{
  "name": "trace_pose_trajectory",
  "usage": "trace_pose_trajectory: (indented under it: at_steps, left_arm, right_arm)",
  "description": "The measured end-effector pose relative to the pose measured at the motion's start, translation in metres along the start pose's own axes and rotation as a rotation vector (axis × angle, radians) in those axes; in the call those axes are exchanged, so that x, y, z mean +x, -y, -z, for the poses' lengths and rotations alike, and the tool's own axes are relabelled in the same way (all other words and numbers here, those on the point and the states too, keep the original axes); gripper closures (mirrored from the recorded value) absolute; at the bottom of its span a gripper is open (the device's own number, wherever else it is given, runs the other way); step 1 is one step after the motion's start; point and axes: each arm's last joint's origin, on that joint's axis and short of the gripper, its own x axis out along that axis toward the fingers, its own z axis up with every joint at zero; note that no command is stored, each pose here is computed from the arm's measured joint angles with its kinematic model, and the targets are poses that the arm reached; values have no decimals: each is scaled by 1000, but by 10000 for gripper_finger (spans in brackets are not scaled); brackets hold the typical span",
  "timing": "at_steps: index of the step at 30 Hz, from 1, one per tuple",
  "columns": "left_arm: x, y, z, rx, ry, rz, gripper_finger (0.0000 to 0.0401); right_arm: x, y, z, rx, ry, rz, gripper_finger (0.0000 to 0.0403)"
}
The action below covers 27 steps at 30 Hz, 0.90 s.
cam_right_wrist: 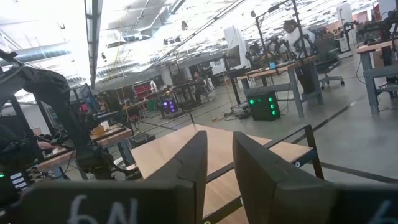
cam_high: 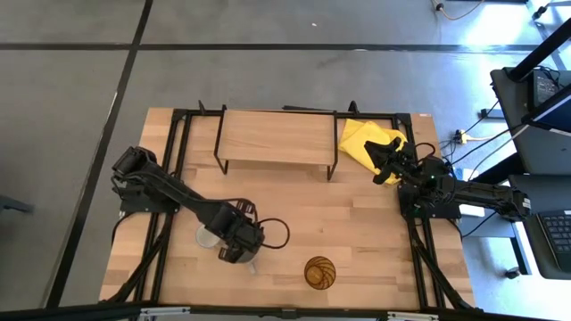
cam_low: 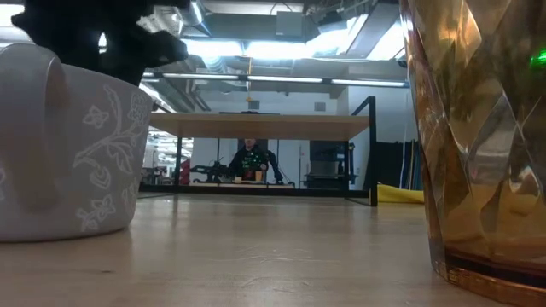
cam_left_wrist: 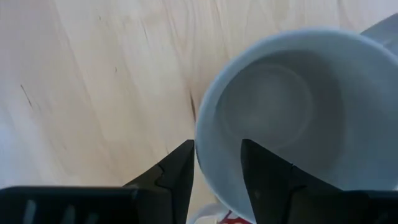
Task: Stack small to large cups/mugs on shelf
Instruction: Put the gray mug on the shelf
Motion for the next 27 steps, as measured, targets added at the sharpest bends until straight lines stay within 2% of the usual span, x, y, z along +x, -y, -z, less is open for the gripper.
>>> trace_pose_trajectory:
  at_steps: [27]
  left_arm:
    - [7,0,1,-135,23,-17,275]
  right_arm:
    - [0,0,0,1,0,0,324]
